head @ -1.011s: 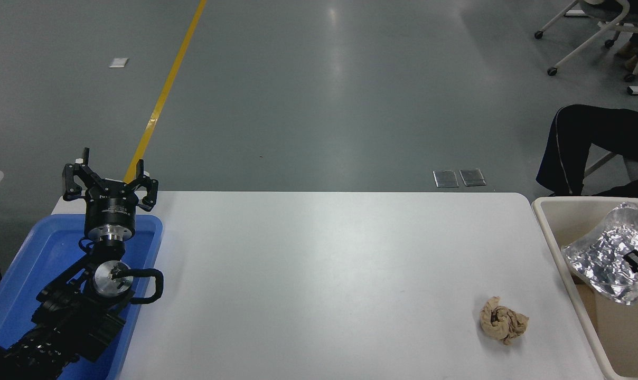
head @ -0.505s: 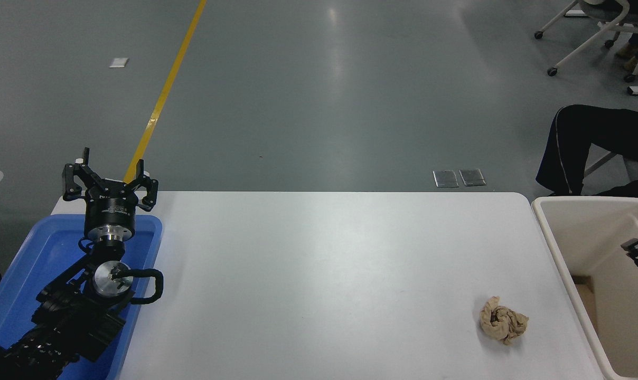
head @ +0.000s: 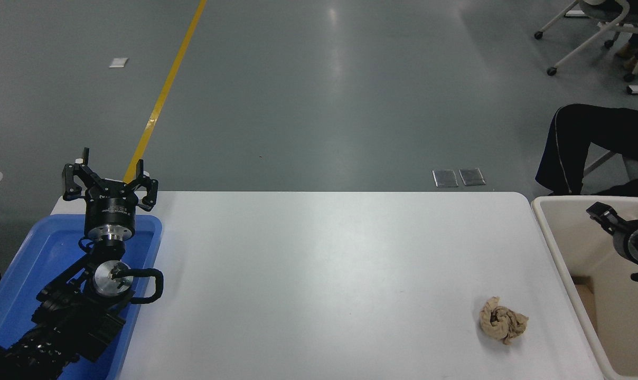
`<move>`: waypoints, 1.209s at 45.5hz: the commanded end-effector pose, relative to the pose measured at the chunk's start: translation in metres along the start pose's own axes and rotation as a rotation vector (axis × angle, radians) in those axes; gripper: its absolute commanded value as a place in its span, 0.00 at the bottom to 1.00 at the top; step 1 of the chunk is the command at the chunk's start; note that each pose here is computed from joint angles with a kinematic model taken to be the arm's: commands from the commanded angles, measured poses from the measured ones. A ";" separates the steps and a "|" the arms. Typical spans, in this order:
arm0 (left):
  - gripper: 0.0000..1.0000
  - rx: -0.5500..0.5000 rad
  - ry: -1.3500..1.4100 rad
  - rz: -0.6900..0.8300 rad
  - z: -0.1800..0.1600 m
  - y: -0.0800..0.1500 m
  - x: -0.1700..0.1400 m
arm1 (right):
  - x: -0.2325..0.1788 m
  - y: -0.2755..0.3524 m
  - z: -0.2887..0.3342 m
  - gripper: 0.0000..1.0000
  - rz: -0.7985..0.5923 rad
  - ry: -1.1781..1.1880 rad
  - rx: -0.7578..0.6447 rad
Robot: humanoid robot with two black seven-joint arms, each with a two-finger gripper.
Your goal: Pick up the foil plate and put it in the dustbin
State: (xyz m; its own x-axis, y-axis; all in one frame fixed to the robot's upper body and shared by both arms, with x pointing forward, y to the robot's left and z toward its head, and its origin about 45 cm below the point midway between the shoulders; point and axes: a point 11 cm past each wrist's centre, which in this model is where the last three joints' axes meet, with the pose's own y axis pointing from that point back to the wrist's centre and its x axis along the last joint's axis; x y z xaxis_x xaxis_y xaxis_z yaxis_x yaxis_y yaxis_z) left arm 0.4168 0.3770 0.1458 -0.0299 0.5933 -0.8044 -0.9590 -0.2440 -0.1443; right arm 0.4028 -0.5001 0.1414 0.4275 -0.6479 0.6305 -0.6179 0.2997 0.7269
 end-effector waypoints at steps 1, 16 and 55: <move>0.99 0.001 0.001 -0.001 -0.001 0.000 0.000 | -0.003 0.026 -0.076 1.00 -0.118 0.170 0.097; 0.99 0.001 0.000 -0.002 0.000 0.000 -0.001 | -0.036 0.112 -0.154 1.00 -0.329 0.397 0.227; 0.99 0.002 0.000 -0.003 0.000 0.000 0.000 | -0.027 0.320 -0.182 1.00 -0.641 0.782 0.358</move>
State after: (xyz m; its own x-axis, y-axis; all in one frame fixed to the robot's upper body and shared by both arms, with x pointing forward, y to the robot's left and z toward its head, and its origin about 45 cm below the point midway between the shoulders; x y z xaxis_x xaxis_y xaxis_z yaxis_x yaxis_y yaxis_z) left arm 0.4166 0.3767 0.1458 -0.0276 0.5941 -0.8039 -0.9595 -0.2412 -0.1453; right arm 0.3390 -0.2600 0.3740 0.9486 0.0191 0.3159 -0.3058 -0.2021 0.9304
